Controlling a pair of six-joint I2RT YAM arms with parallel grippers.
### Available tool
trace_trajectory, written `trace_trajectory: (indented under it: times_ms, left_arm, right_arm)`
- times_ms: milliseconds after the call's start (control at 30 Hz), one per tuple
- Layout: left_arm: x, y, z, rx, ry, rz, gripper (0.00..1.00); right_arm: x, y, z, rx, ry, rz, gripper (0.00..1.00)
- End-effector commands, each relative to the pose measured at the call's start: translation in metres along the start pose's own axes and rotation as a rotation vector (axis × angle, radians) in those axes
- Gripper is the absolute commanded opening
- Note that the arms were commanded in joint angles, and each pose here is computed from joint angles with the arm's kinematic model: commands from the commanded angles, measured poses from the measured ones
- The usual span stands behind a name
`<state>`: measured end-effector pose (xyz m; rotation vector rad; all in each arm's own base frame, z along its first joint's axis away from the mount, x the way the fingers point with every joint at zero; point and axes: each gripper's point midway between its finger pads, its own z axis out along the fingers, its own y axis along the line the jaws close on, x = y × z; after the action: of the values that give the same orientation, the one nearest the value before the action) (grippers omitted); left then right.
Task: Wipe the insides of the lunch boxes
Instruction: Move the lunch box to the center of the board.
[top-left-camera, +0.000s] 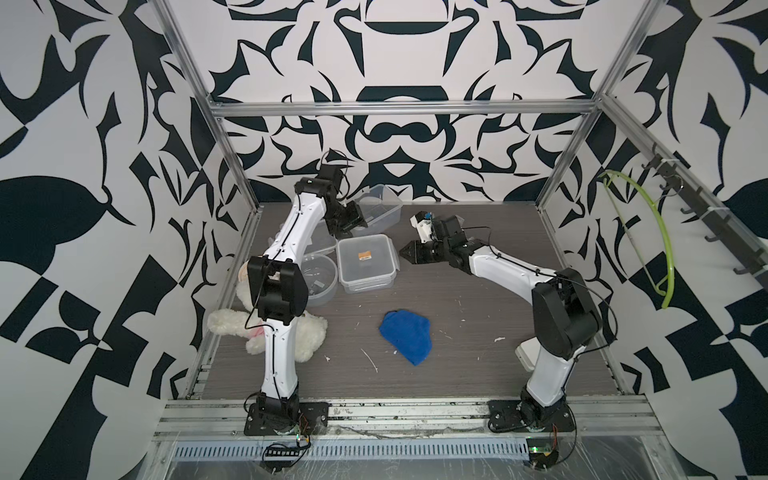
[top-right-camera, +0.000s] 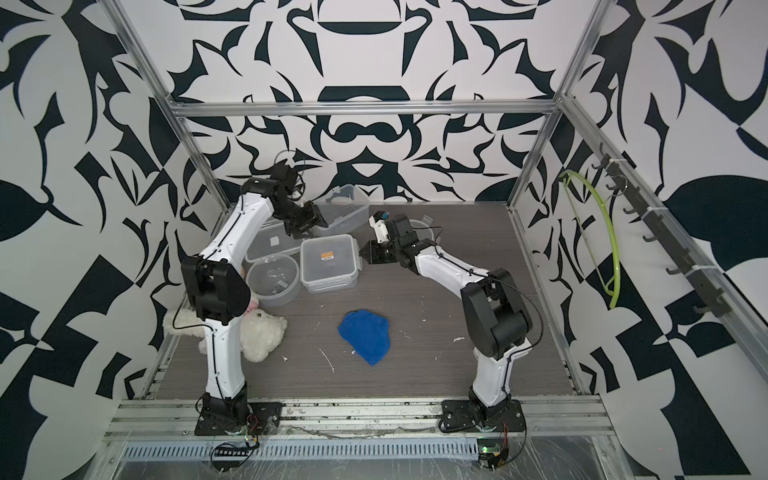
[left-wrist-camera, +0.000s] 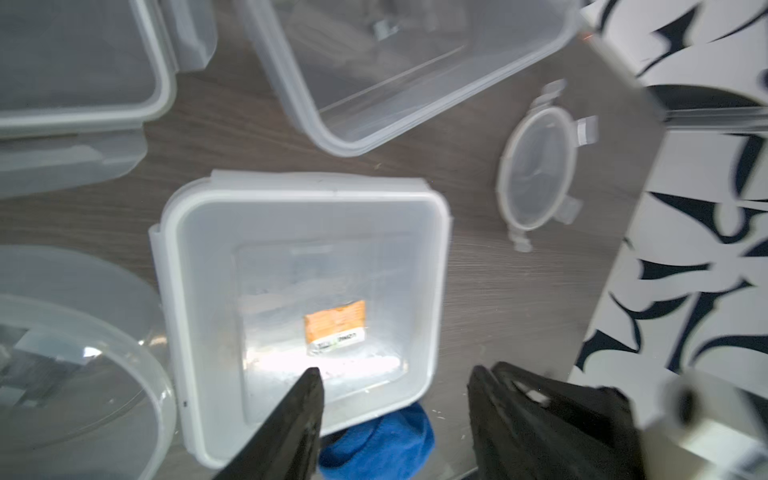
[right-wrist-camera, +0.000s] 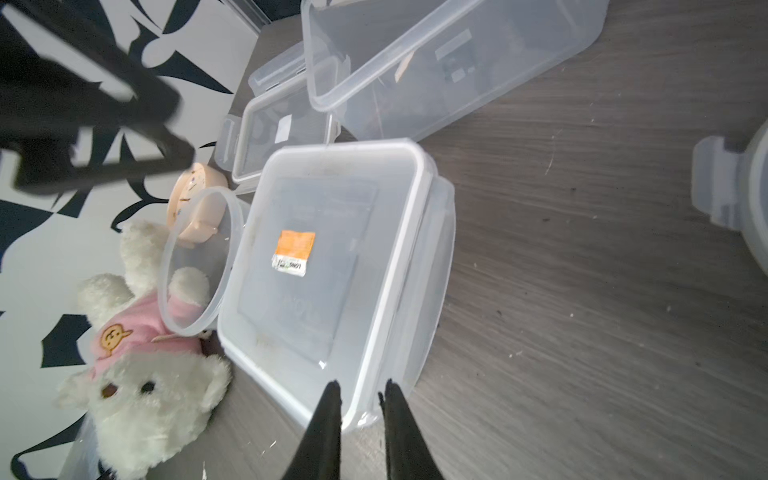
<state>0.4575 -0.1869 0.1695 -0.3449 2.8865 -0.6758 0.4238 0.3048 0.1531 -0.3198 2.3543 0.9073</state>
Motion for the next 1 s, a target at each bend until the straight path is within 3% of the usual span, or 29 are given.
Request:
trace_trajectory:
  times_ms: [0,233,433,667,800,967]
  left_arm:
    - [0.007,0.035,0.020,-0.172,0.030,0.018,0.61]
    - [0.012,0.059,0.037,-0.267,0.066,0.014,0.61]
    - [0.000,0.056,0.012,-0.239,-0.027,0.025,0.63]
    - [-0.014,0.093,0.008,-0.266,-0.047,-0.042,0.65]
    - [-0.022,0.094,0.020,-0.241,-0.052,-0.052,0.66]
    - [-0.019,0.069,0.048,-0.090,-0.018,-0.088,0.66]
  right_arm:
    - [-0.014,-0.002,0.000,0.056,-0.005,-0.020,0.20]
    - [-0.018,-0.007,0.005,0.097,0.010,-0.023,0.20]
    - [-0.018,-0.009,0.016,0.094,0.044,-0.016,0.20]
    - [-0.018,-0.009,0.022,0.085,0.060,-0.007,0.21]
    - [-0.013,-0.010,0.024,0.079,0.078,-0.003,0.23]
    - [-0.008,-0.010,0.021,0.080,0.093,-0.001,0.24]
